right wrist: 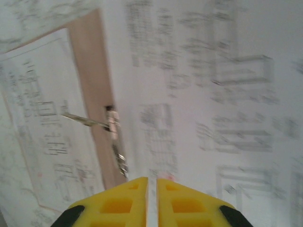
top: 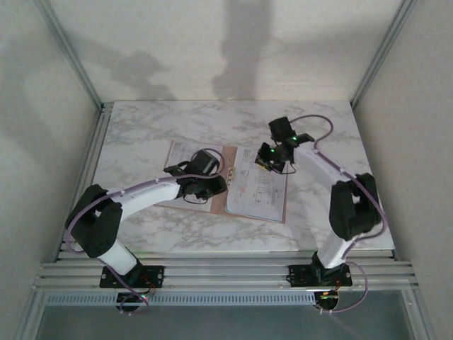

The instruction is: Put the files into the folder

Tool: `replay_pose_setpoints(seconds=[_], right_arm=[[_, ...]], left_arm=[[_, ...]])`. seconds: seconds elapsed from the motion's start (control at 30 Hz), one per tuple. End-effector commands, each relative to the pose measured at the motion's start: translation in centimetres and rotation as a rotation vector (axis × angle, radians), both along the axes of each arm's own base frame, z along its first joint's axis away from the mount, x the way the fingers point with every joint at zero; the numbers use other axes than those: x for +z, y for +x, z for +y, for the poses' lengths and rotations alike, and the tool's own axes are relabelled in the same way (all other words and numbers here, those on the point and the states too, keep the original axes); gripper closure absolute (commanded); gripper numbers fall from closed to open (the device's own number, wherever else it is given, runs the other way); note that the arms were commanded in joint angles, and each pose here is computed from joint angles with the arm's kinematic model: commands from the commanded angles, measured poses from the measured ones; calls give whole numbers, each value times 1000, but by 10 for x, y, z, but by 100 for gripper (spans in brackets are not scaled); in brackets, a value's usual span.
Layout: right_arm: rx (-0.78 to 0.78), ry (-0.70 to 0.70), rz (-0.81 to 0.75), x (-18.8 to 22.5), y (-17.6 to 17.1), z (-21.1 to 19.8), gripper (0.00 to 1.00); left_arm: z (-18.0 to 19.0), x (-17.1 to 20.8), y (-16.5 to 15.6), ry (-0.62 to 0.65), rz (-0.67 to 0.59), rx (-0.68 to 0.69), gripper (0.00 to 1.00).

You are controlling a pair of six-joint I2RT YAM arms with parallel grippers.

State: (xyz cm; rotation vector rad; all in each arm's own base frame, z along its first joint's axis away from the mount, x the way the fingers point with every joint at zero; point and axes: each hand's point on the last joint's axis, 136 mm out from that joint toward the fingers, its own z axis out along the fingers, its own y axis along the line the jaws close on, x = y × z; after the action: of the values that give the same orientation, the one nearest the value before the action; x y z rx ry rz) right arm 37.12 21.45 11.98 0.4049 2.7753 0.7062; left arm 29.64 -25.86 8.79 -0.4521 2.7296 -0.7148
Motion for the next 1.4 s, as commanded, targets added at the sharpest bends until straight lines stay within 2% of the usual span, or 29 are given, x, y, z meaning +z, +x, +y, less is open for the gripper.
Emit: replay_pose_setpoints(seconds=[0.0,0.2,0.4,0.7,1.23,1.37], right_arm=[[93,48,-27,2,23,33,91],[118,47,33,-22,61,60,97],[187,49,95,-38,66,88,100],[240,100,120,-31,50,110,100],[276,149,156,-19,-20,113,100],[241,102,97,-7,-21,99,100]], left_arm=[[44,-13,-3,63,40,77,75],[110,-39,-12,112,96,205,82],[145,-52,-23,128,114,288,82],[153,-51,-24,132,106,309,82],[152,-53,-15,149,110,292,81],[160,-57,-15,189,123,295,82]])
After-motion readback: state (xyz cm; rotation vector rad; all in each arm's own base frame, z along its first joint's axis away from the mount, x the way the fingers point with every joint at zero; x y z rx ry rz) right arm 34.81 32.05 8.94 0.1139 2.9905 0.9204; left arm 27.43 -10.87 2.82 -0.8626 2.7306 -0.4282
